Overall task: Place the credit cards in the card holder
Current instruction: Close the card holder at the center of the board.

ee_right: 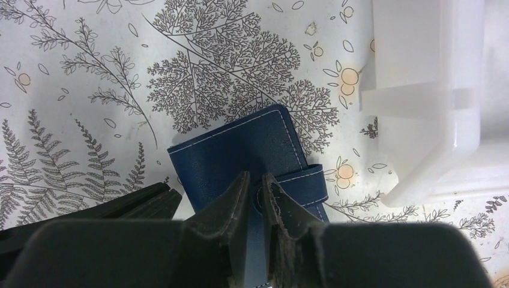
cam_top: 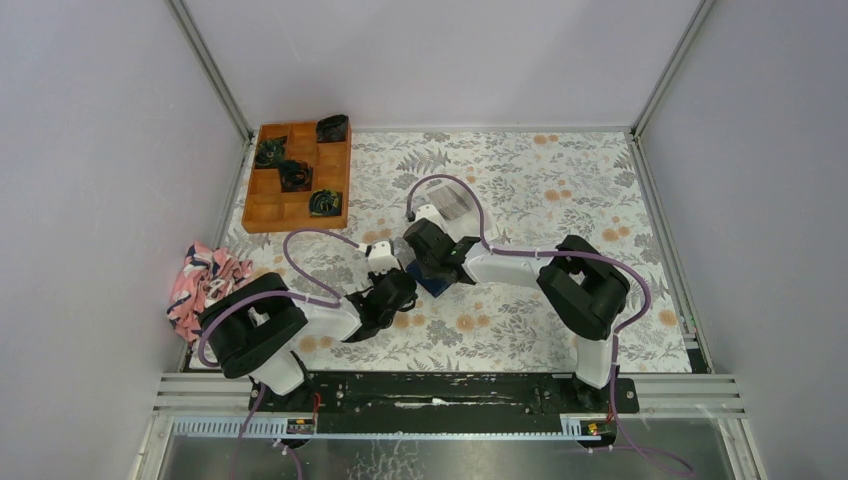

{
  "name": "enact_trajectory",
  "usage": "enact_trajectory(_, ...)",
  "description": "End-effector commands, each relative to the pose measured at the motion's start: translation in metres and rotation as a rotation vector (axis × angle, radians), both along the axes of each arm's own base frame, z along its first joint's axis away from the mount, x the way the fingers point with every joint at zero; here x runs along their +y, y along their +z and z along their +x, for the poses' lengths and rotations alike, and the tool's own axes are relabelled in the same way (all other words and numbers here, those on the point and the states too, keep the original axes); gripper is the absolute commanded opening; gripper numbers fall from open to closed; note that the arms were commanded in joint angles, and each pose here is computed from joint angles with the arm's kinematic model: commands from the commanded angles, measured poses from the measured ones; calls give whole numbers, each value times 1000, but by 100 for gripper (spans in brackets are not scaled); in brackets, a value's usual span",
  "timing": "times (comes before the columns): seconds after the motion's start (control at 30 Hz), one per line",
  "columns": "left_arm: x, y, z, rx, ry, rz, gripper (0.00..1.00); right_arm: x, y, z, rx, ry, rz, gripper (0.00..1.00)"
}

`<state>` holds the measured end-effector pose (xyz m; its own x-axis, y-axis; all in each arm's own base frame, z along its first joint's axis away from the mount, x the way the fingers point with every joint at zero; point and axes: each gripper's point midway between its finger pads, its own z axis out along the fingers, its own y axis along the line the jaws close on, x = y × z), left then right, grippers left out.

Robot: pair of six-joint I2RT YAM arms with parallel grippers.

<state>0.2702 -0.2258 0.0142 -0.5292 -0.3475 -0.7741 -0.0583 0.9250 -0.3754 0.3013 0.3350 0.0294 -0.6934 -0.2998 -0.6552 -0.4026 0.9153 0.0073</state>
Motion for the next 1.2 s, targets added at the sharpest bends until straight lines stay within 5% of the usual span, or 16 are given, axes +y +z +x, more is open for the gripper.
enact_trajectory(0.0,0,6,9,-31,18,12,15,-17,-9,-12,38,-29,-16,20)
enact_trajectory(0.63,-1,4,8,-18,16,9,15,-54,-45,-37,12,-145,107,18)
enact_trajectory(1.17,-6,0,4,12,7,-20,15,-79,-119,-74,45,-246,152,16)
